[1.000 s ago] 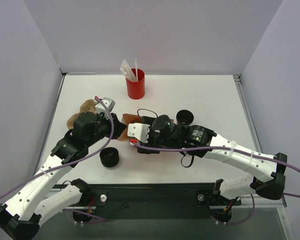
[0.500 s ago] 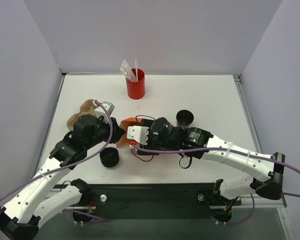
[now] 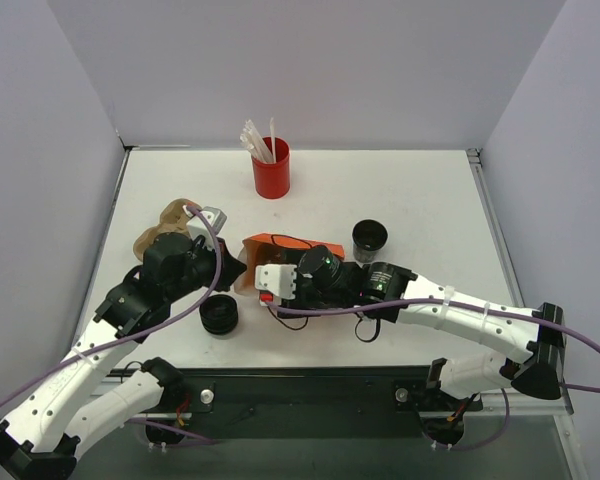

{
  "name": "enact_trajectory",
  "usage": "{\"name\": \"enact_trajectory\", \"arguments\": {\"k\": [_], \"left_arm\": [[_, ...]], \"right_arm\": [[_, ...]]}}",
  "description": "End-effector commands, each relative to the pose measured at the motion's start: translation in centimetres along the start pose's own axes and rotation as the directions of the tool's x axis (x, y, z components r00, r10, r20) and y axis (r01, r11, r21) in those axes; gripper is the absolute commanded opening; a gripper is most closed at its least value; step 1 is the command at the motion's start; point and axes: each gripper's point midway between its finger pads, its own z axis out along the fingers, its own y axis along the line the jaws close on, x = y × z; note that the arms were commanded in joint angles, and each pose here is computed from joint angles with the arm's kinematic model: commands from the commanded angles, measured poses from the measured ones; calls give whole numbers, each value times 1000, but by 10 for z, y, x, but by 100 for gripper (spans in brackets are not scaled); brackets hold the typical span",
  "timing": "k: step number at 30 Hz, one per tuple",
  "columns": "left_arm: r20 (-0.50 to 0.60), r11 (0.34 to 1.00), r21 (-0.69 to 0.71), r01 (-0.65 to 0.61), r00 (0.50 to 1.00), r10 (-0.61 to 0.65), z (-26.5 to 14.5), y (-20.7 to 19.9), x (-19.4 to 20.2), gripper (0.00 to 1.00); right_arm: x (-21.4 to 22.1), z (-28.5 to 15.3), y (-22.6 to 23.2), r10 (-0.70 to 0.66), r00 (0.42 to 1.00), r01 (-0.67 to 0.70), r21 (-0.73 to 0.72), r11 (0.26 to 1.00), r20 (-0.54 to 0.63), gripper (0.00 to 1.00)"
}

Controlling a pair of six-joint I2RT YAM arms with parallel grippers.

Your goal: Pack the takeout coffee

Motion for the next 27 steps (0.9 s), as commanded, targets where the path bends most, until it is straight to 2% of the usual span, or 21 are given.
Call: {"name": "enact_trajectory", "arguments": {"k": [1, 6, 14, 19, 27], "left_arm": [[56, 996, 82, 23, 998, -27, -3, -15, -11, 0], [62, 994, 105, 30, 997, -36, -4, -18, -6, 0], [58, 988, 151, 21, 998, -30, -3, -22, 4, 0], [67, 989, 148, 7, 998, -17, 1, -19, 6, 0], [102, 986, 167, 16, 994, -34, 0, -21, 4, 0]], "right_arm": [[-4, 11, -1, -46, 998, 45, 6, 999, 37, 41], [0, 26, -2, -84, 996, 83, 27, 996, 29, 41], [-6, 37, -17, -69, 997, 67, 35, 997, 36, 40], [16, 39, -16, -97, 995, 97, 18, 995, -14, 40], [40, 50, 2, -121, 993, 120, -65, 991, -5, 39]]}}
